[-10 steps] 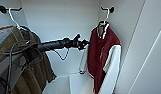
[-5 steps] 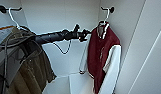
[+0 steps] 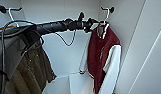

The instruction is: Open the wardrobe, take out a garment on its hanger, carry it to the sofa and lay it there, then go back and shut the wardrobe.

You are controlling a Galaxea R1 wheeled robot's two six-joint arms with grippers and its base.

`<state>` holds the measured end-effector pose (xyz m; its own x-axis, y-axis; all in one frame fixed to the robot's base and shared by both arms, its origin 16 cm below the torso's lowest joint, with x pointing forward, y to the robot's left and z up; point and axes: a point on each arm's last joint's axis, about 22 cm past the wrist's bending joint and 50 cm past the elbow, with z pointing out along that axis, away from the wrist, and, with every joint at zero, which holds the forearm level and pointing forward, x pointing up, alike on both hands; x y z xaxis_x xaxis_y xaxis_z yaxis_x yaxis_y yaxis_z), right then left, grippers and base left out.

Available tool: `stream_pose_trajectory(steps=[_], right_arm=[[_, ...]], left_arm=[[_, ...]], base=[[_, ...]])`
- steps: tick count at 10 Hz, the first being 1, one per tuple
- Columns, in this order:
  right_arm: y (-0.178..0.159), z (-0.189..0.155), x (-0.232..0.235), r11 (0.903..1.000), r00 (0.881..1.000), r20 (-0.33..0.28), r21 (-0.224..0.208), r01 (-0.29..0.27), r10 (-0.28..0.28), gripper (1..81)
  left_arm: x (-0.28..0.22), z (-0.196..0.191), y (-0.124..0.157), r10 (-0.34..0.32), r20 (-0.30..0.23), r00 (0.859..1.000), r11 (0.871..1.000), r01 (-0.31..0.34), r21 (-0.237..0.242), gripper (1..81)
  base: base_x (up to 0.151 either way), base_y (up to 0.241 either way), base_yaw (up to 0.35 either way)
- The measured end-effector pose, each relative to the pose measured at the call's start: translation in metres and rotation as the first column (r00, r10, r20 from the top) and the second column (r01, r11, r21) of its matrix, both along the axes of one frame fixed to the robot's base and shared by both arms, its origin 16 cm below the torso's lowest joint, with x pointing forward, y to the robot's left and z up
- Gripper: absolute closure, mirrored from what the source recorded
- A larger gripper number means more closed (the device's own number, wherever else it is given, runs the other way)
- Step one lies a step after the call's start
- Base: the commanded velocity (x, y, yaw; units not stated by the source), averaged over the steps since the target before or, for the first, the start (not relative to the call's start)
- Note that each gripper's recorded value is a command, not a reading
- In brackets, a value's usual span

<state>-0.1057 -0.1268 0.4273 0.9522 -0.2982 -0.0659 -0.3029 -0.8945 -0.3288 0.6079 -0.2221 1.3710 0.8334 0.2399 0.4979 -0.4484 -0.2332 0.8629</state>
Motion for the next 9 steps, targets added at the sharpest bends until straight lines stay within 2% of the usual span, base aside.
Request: stream_pose_trajectory(steps=[3, 6, 9], right_arm=[[-0.003, -0.001, -0.001, 1.0, 1.0, -0.003, -0.006, 0.003, -0.003, 1.0], [-0.002, 0.0, -0.003, 1.0, 1.0, -0.007, -0.005, 0.007, -0.007, 1.0], [0.0, 0.0, -0.002, 1.0, 1.0, -0.007, -0.002, 0.008, -0.008, 1.0]], left_arm=[[0.008, 0.019, -0.015, 0.021, 0.015, 1.0, 0.999, -0.02, -0.045, 1.0], [-0.011, 0.022, -0.044, -0.016, 0.023, 1.0, 0.999, 0.017, -0.05, 1.0], [-0.016, 0.023, -0.048, -0.029, 0.026, 0.999, 0.998, 0.031, -0.056, 1.0]], base=[[0.0, 0.0, 0.0], [0.0, 0.0, 0.0], [0.0, 0.0, 0.0]])
